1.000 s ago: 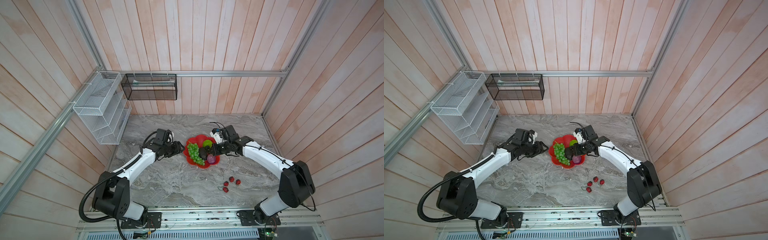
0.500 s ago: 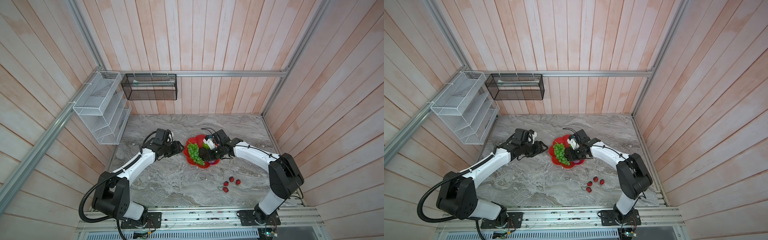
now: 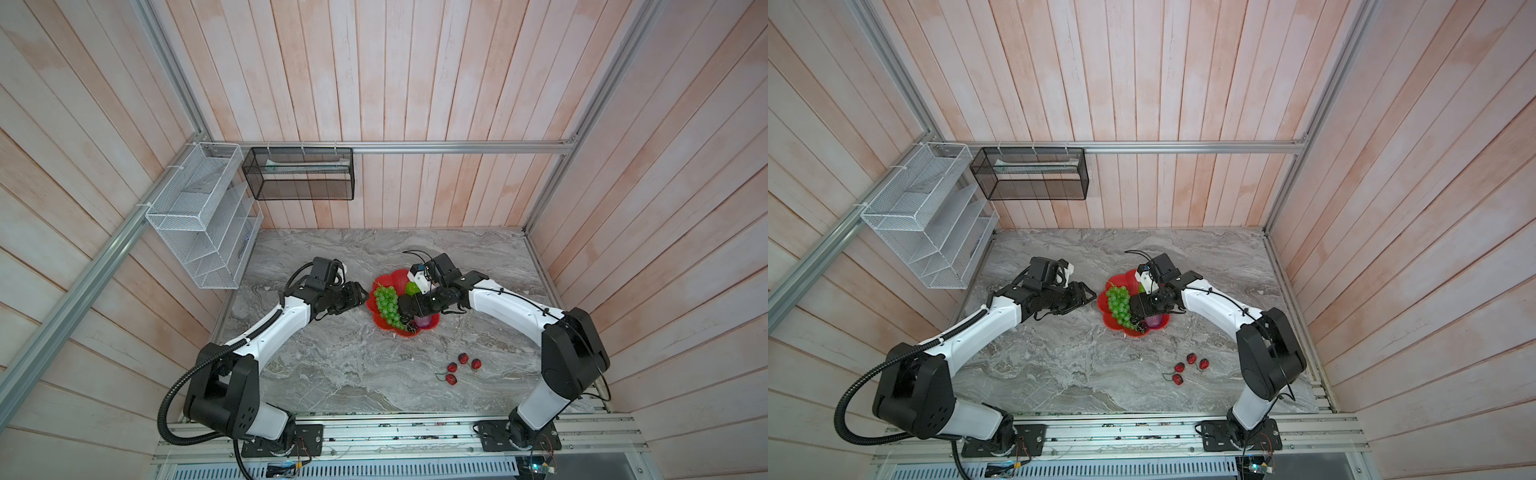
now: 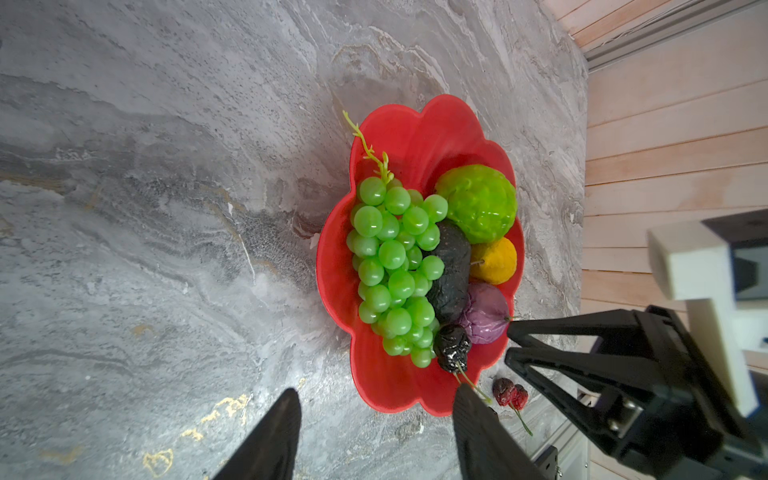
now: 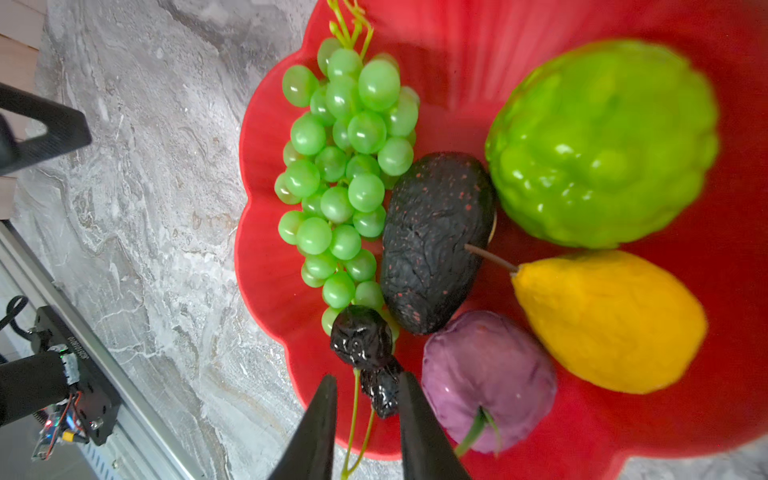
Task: Place and organize the fake fruits in the fruit bowl
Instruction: 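Lift the dark cherries and place them at the bowl's near rim, then open the right gripper and move it to the red cherries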
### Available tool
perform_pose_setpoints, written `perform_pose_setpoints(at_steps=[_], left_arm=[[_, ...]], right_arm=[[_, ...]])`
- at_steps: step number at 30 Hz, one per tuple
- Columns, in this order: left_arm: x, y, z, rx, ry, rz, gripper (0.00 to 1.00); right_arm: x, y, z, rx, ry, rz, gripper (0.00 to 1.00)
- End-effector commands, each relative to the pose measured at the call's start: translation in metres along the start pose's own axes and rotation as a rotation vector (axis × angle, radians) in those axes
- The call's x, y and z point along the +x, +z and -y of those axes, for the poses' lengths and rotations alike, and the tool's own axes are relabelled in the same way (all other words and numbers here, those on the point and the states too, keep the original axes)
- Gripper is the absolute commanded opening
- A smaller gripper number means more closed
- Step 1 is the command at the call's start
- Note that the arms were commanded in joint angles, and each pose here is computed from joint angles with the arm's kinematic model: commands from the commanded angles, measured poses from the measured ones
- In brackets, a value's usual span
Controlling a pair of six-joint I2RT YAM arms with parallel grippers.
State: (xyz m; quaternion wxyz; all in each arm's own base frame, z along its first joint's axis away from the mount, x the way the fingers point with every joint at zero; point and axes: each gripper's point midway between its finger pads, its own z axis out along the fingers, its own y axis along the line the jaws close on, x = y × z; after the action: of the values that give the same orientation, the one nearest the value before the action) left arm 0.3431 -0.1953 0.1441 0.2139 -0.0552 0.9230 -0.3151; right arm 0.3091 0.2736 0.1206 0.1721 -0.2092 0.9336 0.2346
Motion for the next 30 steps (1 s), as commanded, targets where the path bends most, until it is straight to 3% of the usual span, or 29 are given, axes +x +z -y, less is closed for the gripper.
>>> perform_pose_setpoints(at_steps=[1, 7, 17, 24, 30], left_arm=[[-0.011, -0.006, 0.008, 0.015, 0.016, 0.032, 0.61], [-0.016, -0.008, 0.012, 0.027, 0.048, 0.049, 0.61], [-0.018, -0.01, 0.025, 0.111, 0.07, 0.077, 0.61], [-0.012, -0.006, 0.026, 0.135, 0.088, 0.061, 0.62], [-0.012, -0.003, 0.023, 0.138, 0.08, 0.056, 0.62]], right_arm=[[-0.012, -0.029, -0.001, 0.056, -0.025, 0.066, 0.29], [0.012, -0.052, 0.016, 0.126, 0.076, 0.106, 0.32], [0.102, -0.095, 0.066, 0.293, 0.459, 0.207, 0.45], [0.14, -0.078, 0.094, 0.298, 0.624, 0.169, 0.5], [0.155, -0.065, 0.115, 0.317, 0.668, 0.124, 0.53]])
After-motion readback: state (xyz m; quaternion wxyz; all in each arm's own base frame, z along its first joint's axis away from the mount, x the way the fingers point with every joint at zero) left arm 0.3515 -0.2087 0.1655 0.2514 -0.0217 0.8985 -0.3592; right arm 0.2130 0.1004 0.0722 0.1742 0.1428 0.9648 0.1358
